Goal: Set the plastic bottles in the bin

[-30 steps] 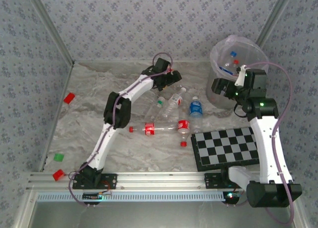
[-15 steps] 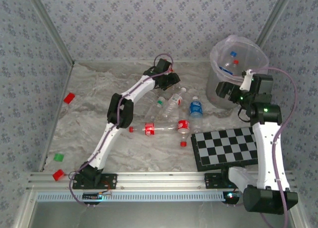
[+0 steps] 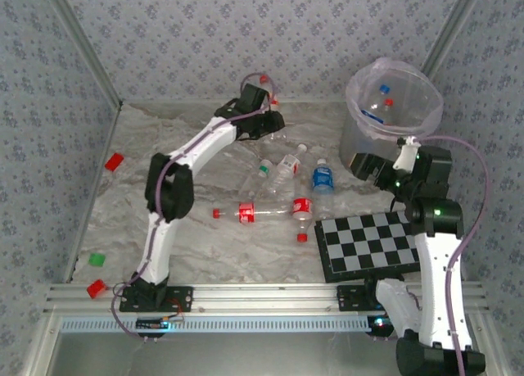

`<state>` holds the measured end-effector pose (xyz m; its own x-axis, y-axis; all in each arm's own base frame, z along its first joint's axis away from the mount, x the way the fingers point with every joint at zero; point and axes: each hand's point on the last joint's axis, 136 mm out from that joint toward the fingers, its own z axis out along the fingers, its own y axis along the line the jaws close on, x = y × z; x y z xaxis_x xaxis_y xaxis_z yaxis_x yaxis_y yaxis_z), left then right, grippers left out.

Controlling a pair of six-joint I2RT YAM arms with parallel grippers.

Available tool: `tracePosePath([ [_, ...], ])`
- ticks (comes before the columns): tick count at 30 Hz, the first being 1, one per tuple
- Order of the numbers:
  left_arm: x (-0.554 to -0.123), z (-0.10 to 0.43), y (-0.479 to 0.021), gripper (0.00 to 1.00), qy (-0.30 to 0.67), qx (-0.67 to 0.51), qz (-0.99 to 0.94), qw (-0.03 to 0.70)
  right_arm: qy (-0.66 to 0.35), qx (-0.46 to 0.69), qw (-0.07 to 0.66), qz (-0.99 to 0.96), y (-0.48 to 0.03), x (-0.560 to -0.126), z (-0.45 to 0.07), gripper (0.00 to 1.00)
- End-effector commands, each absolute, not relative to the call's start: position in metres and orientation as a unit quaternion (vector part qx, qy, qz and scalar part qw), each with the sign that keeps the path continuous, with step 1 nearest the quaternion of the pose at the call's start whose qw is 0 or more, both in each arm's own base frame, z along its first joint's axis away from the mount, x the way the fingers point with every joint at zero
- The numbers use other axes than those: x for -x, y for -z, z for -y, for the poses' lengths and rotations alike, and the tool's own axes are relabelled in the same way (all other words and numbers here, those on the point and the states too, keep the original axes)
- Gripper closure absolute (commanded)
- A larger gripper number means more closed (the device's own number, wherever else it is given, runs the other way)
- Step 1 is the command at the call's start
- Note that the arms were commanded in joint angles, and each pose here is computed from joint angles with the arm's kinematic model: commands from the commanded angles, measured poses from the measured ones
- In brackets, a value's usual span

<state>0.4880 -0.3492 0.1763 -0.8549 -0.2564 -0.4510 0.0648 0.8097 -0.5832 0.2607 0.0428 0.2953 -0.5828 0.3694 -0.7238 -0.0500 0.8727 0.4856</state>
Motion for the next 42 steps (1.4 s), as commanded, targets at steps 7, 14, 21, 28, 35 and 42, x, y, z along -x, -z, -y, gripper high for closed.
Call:
tracePosePath([
  [7,-0.39,0.31,-0.232,0.6,0.321,-0.123,-0.863,0.369,-0.387,-0.061,0.436,-0.81,-0.321,-0.266,-0.088,0.0],
  [14,-0.278,0.274,-0.213,0.59,0.31,-0.22,-0.85,0.365,-0.413,0.003,0.397,-0.82,-0.31,-0.294,-0.145,0.16],
  [21,-0.223,0.268,-0.222,0.59,0.367,-0.235,-0.808,0.397,-0.475,0.093,0.344,-0.805,-0.303,-0.312,-0.239,0.08],
  [28,-0.217,0.279,-0.212,0.61,0.368,-0.255,-0.806,0.387,-0.516,0.143,0.294,-0.792,-0.298,-0.304,-0.288,0.01],
  [35,-0.216,0.306,-0.207,0.61,0.383,-0.289,-0.798,0.365,-0.489,0.137,0.295,-0.81,-0.288,-0.309,-0.277,0.05],
  [42,-0.21,0.322,-0.2,0.6,0.379,-0.313,-0.802,0.339,-0.446,0.134,0.31,-0.829,-0.28,-0.314,-0.253,0.35],
])
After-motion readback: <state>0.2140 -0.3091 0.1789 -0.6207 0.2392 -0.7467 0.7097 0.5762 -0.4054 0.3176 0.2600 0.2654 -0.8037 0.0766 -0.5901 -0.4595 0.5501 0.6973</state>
